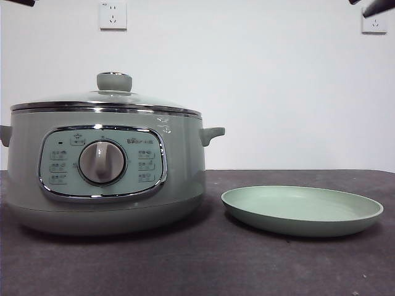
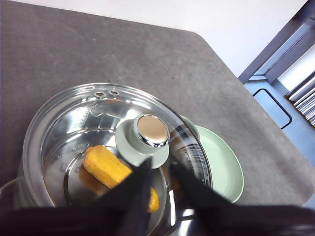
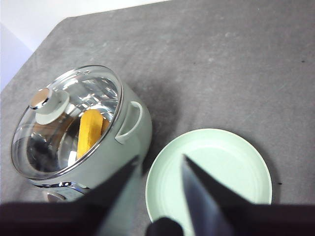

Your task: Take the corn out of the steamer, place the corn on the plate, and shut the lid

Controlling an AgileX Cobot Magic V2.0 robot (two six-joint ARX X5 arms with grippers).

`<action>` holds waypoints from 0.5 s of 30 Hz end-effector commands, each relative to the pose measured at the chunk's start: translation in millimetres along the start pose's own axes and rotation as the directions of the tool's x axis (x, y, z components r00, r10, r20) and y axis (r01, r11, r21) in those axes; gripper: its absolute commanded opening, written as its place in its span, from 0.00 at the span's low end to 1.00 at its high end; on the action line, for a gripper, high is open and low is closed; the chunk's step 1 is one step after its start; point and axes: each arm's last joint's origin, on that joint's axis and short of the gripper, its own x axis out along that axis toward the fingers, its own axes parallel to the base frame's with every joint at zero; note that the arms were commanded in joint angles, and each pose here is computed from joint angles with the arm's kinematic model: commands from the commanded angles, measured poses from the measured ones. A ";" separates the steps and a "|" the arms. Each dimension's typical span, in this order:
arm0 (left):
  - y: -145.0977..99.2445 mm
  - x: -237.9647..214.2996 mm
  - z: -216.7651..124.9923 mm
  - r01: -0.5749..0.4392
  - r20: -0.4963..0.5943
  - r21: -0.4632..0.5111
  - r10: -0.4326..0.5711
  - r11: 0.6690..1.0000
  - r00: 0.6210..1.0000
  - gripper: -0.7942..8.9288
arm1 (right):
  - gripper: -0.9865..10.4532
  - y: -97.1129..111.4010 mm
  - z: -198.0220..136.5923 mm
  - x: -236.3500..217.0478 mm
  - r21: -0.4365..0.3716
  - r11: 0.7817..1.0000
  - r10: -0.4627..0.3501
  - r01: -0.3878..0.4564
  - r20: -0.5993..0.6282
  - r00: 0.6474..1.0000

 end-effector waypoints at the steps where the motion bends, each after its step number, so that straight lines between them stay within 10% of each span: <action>1: -0.8 -0.5 1.3 0.007 0.010 0.026 -0.007 1.000 1.000 0.51 | 0.46 0.1 0.5 0.6 0.001 1.000 -0.002 0.002 0.000 1.000; 15: -19.2 42.5 -0.6 -0.092 -0.021 0.171 0.097 0.981 0.995 0.51 | 0.46 3.3 -0.8 2.6 0.022 1.000 0.000 0.000 -0.014 1.000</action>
